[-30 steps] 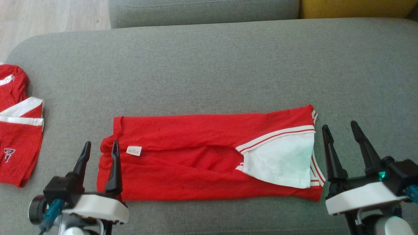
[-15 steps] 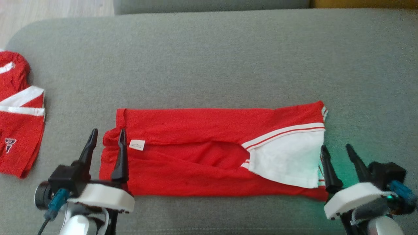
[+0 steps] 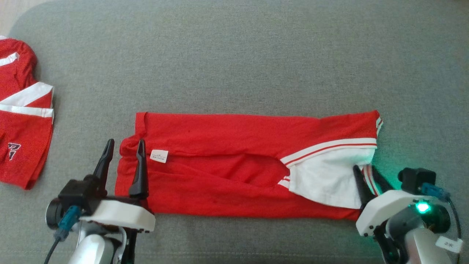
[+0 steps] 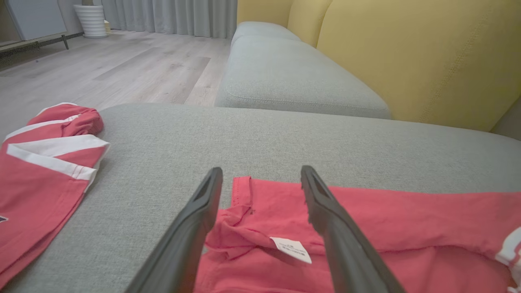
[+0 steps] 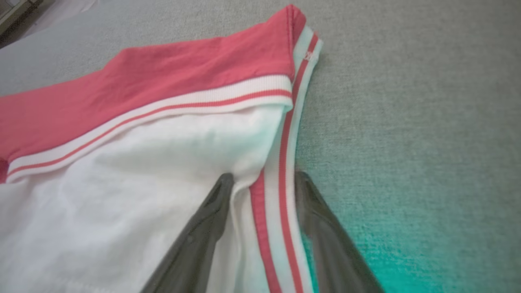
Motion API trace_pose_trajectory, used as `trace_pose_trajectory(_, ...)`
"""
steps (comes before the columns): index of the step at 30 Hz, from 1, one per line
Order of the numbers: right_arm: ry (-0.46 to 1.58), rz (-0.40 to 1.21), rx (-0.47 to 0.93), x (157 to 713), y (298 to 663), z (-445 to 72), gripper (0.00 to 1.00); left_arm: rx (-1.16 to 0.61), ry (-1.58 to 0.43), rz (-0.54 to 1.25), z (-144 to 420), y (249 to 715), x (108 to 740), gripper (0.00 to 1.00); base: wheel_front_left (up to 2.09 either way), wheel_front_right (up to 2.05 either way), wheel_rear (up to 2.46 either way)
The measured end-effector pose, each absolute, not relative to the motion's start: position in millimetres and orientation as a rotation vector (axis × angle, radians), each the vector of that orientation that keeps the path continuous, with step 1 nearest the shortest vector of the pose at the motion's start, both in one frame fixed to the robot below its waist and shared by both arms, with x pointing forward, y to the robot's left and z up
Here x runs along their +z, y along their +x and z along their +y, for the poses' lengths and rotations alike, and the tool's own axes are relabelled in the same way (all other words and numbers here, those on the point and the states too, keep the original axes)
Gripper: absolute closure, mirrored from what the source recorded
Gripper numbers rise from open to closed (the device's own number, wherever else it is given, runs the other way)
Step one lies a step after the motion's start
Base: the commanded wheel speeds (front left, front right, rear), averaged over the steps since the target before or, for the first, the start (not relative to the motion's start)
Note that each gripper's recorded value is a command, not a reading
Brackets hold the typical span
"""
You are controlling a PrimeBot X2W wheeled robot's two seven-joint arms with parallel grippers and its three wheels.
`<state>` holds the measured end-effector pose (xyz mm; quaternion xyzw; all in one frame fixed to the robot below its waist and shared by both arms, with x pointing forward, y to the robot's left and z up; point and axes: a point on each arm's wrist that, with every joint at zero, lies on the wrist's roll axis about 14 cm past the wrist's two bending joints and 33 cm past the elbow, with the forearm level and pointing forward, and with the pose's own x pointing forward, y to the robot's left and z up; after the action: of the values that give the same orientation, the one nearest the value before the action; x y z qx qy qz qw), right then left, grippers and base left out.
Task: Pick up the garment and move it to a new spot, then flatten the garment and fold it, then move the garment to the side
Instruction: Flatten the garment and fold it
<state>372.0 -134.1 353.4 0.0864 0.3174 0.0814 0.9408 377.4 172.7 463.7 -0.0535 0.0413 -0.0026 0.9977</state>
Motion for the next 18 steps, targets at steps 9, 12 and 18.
trace_pose_trajectory(9, 0.221, 0.642, 0.164, 359.8, 371.4, -132.7, 1.0, -0.021, -0.11, 0.077, 168.6, 380.9, 464.1, 0.0, 0.0, 0.0, 0.0)
trace_pose_trajectory(12, 0.222, 0.628, 0.135, 364.2, 371.0, -143.4, 1.0, -0.026, -0.111, 0.073, 167.1, 382.2, 465.3, 0.0, 0.0, 0.0, 0.0)
trace_pose_trajectory(18, 0.187, 0.589, 0.023, 380.1, 378.6, -195.5, 1.0, -0.026, -0.113, 0.063, 166.5, 385.4, 467.9, 0.0, 0.0, 0.0, 0.0)
